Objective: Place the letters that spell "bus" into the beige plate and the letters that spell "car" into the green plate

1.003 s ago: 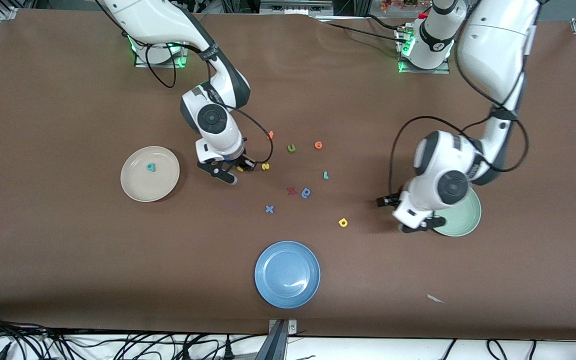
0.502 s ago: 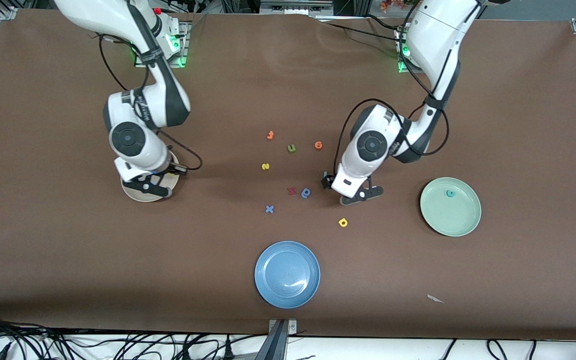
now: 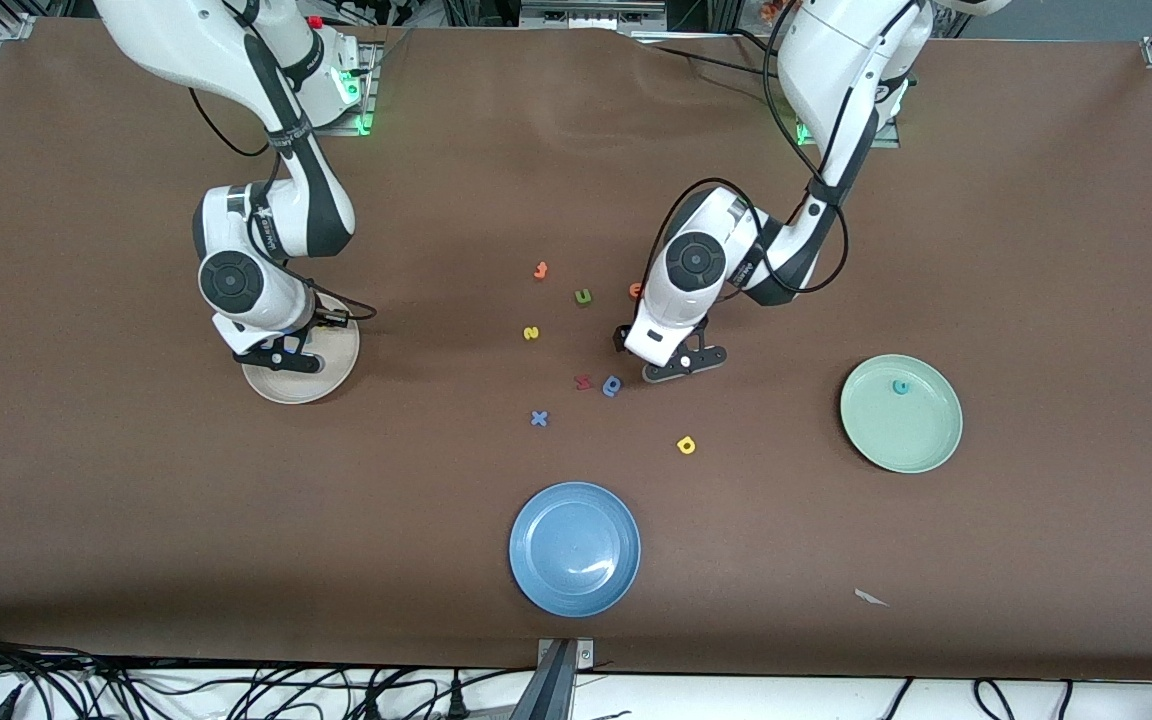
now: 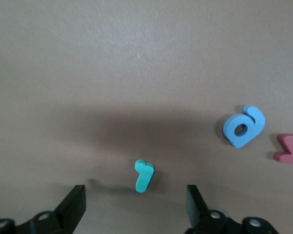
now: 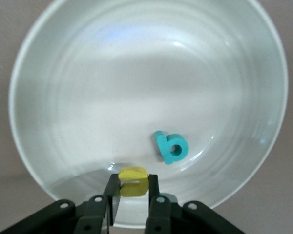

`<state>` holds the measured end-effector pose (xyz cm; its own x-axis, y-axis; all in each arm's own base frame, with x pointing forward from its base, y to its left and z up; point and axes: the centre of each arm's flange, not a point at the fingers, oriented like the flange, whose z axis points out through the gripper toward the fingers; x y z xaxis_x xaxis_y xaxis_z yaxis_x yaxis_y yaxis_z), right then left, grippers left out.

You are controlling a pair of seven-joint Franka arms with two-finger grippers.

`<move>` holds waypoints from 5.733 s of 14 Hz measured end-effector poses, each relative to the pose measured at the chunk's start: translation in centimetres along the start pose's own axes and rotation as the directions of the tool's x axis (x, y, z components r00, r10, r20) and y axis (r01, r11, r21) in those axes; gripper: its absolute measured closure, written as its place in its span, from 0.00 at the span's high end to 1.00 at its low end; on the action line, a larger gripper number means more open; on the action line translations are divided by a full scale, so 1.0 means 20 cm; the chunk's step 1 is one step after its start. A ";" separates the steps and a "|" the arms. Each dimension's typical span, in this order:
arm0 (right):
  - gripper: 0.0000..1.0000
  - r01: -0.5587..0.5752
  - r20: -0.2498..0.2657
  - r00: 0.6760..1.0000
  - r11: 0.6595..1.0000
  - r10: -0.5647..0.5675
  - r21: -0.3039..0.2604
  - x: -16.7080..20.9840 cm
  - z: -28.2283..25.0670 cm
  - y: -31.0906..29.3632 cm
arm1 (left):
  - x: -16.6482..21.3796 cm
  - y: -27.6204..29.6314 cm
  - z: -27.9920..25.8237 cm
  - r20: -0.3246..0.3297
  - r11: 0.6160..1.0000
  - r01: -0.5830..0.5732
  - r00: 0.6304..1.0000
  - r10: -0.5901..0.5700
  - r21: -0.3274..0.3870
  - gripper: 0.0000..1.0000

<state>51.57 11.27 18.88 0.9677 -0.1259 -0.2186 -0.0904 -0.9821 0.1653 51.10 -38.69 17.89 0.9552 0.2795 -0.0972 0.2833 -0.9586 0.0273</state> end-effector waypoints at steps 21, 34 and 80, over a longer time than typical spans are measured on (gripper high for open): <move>0.89 -0.527 -0.050 0.818 0.781 0.573 0.334 -0.27 -0.23 -1.47 | 0.02 0.00 0.02 -0.009 1.000 0.000 1.000 0.000 0.002 0.12; 0.28 -0.561 -0.045 0.793 0.757 0.608 0.336 -0.33 -0.14 -1.60 | 0.89 -1.02 -0.56 0.095 0.988 -0.112 0.990 0.101 0.111 0.11; 1.00 0.184 -0.160 0.973 0.980 -0.169 0.082 0.07 -1.78 0.28 | 0.89 -0.06 -0.07 -0.036 0.922 0.383 0.922 -0.386 -0.061 0.28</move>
<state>60.90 10.65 53.70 0.9940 0.0659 -0.0871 0.0698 -0.9966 0.0433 67.82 -32.50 17.63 0.7745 0.6294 -0.0640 0.6323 -0.7732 0.0487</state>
